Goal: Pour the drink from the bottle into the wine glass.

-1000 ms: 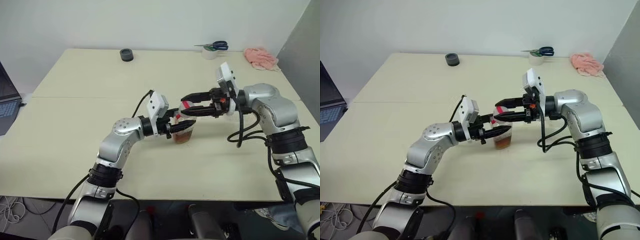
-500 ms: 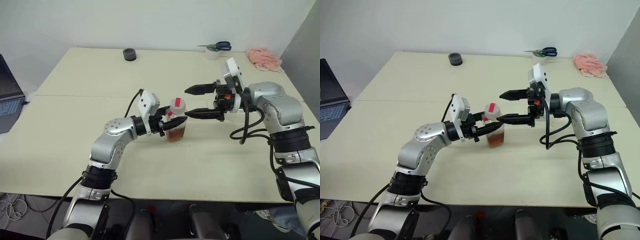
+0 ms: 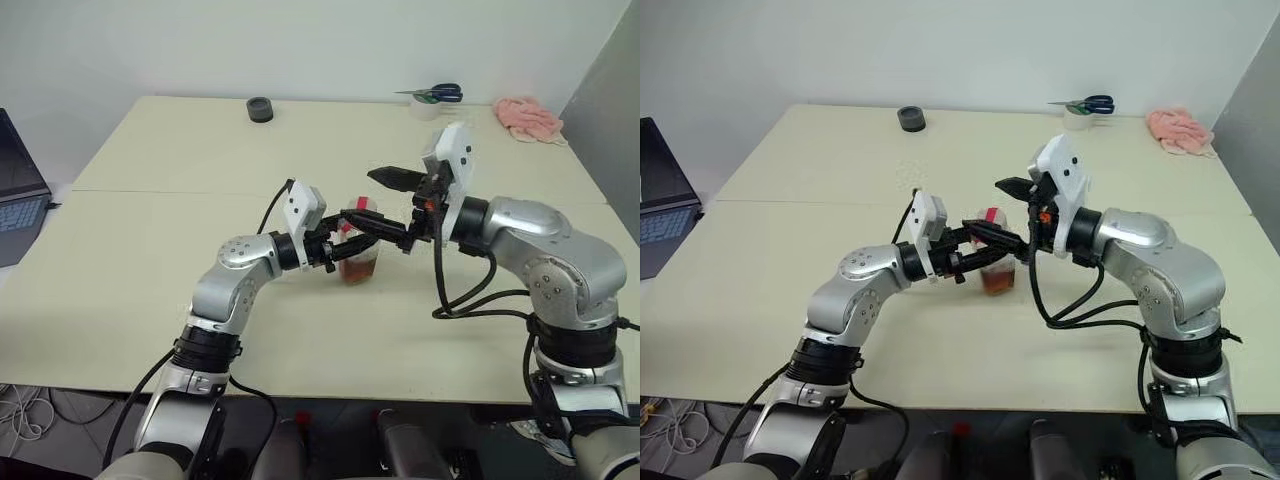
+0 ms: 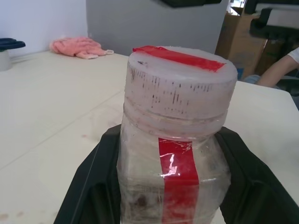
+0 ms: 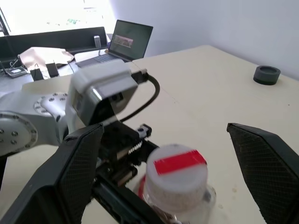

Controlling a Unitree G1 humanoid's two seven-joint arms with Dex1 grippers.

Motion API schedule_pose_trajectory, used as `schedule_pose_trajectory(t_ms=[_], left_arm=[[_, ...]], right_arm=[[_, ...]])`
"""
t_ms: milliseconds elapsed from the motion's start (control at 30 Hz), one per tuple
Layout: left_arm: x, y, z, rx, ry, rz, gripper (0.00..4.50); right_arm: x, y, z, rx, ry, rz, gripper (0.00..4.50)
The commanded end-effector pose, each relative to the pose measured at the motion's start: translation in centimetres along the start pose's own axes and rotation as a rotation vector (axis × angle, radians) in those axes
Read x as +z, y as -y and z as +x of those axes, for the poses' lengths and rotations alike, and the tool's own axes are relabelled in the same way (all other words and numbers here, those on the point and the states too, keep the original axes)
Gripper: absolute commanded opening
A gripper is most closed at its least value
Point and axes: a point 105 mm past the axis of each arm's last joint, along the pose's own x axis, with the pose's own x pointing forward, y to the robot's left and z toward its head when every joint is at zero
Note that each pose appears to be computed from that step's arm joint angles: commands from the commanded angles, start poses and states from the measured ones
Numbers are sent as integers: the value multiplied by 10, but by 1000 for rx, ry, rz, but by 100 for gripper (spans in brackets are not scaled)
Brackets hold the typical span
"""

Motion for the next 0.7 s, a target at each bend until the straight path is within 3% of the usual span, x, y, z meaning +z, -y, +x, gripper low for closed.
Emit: schedule_pose_trajectory(t_ms=[33,700], left_arm=[[22,3,6,-27,65,67,214],[20,4,6,-22,73,65,214]], right_arm=[[7,3,2,-99,4,-50,450],[-7,13,16,-221,-26,-37,450]])
